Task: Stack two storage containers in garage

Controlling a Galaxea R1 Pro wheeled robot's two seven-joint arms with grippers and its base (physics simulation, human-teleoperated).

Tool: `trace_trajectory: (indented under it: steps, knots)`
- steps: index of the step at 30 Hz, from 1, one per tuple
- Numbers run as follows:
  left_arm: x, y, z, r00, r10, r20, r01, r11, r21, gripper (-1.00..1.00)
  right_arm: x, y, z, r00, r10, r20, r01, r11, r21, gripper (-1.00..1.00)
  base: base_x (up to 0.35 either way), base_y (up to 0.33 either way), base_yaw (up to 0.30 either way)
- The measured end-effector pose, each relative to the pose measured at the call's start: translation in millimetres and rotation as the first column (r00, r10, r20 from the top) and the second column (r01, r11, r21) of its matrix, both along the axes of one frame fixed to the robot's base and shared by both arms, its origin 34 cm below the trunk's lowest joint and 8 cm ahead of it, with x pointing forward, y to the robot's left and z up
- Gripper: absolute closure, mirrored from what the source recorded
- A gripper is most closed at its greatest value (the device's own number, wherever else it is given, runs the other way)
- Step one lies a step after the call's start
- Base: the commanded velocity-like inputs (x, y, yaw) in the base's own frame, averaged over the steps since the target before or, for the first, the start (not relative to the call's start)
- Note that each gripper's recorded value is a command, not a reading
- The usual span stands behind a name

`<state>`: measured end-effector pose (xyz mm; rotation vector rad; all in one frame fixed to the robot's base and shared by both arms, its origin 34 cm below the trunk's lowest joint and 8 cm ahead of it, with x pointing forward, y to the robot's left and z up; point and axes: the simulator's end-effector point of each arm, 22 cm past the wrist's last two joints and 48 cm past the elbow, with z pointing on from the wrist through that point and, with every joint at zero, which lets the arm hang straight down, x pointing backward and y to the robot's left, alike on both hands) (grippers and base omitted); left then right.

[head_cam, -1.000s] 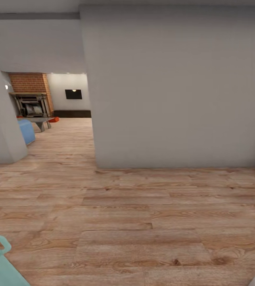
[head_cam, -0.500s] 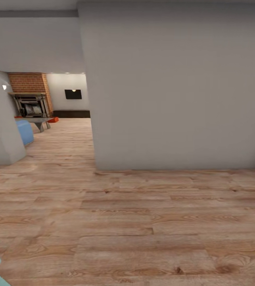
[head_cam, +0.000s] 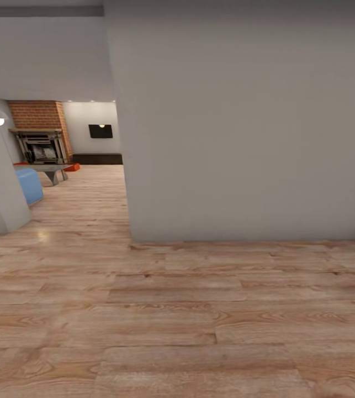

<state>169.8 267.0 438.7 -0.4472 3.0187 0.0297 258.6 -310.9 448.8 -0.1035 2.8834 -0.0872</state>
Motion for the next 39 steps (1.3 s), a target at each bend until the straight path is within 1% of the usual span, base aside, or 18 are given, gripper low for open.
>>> trace_trajectory:
  steps: [3,7,22,30,39]
  knots:
    - [0,0,0,1.000,0.000,0.000,0.000,1.000,0.000,-1.00,0,1,0,1.000,-0.001,-0.002,0.001,1.000,0.001,-1.00,0.321,0.000,0.000]
    - [0,0,0,1.000,0.000,0.000,0.000,1.000,0.000,-1.00,0,8,-1,1.000,0.001,-0.002,-0.001,1.000,0.010,-1.00,0.321,0.000,0.062]
    - [0,0,0,1.000,0.000,0.000,0.000,1.000,0.000,-1.00,0,10,-1,1.000,-0.007,0.001,0.007,1.000,0.014,-1.00,0.321,0.000,0.246]
    - [0,0,0,1.000,0.000,0.000,0.000,1.000,0.000,-1.00,0,10,-1,1.000,-0.010,-0.002,0.010,1.000,0.014,-1.00,0.321,0.000,0.050]
    - [0,0,0,1.000,0.000,0.000,0.000,1.000,0.000,-1.00,-1,11,-1,1.000,0.002,-0.003,-0.002,1.000,0.017,-1.00,0.321,0.000,0.003]
